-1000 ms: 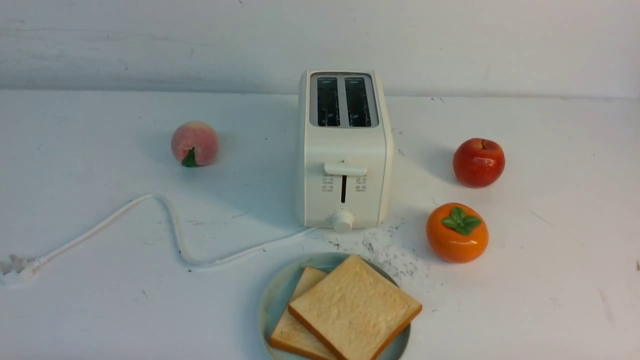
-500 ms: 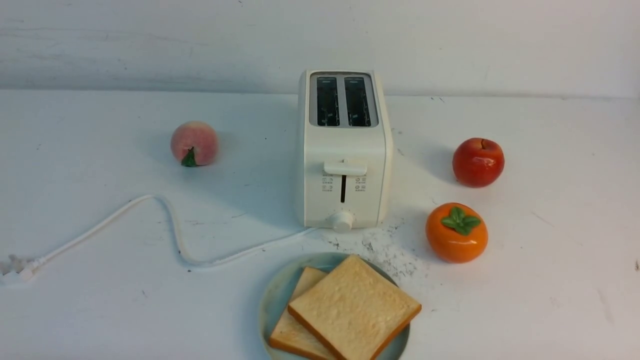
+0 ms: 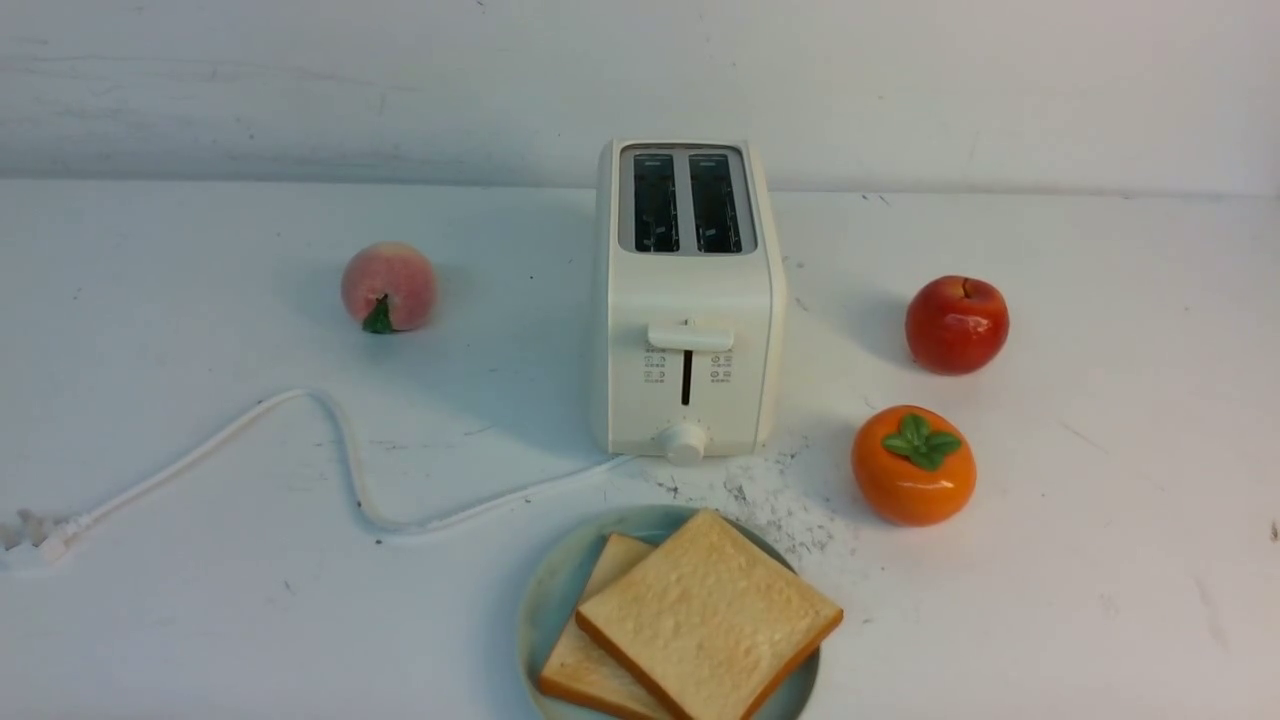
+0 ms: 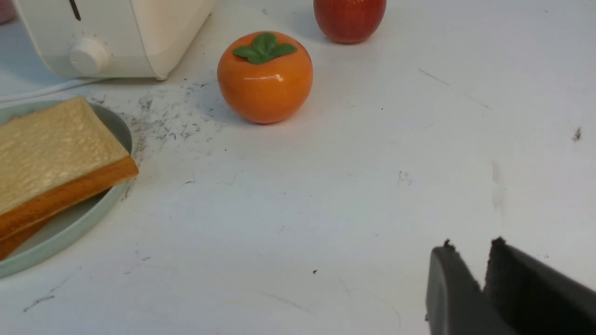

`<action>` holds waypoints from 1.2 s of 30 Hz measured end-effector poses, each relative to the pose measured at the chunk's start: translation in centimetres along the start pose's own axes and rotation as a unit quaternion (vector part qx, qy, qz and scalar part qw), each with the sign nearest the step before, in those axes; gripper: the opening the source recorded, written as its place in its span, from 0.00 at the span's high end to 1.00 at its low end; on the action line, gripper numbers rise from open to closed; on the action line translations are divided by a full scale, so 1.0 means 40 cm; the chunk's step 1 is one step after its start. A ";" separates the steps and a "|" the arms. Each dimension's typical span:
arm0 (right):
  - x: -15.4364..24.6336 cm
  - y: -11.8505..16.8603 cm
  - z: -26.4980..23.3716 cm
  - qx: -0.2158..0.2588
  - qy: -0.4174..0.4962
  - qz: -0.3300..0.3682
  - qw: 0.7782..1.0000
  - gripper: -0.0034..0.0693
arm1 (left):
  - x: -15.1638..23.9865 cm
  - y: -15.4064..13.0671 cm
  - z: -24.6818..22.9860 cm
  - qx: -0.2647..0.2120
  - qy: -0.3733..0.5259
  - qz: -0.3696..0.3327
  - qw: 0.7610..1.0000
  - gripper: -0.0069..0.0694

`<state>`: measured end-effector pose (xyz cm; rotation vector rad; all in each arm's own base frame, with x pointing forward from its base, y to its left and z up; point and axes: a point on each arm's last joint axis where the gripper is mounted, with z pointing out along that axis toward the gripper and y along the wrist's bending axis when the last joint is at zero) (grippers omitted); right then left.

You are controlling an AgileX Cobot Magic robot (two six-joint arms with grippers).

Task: Take toasted bread from bread machine on white table place on plate.

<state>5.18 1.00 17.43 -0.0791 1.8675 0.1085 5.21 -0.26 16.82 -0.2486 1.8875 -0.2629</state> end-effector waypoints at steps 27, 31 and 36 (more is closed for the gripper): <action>0.000 0.000 0.000 0.000 0.000 0.000 1.000 0.74 | 0.000 0.000 0.000 0.000 0.000 0.000 1.000 0.80; 0.000 0.000 0.000 0.000 0.000 0.000 1.000 0.74 | 0.000 0.000 0.000 0.000 0.000 0.000 1.000 0.79; 0.000 0.000 0.000 0.000 0.000 0.000 1.000 0.73 | 0.000 0.000 0.000 0.000 0.000 0.000 1.000 0.79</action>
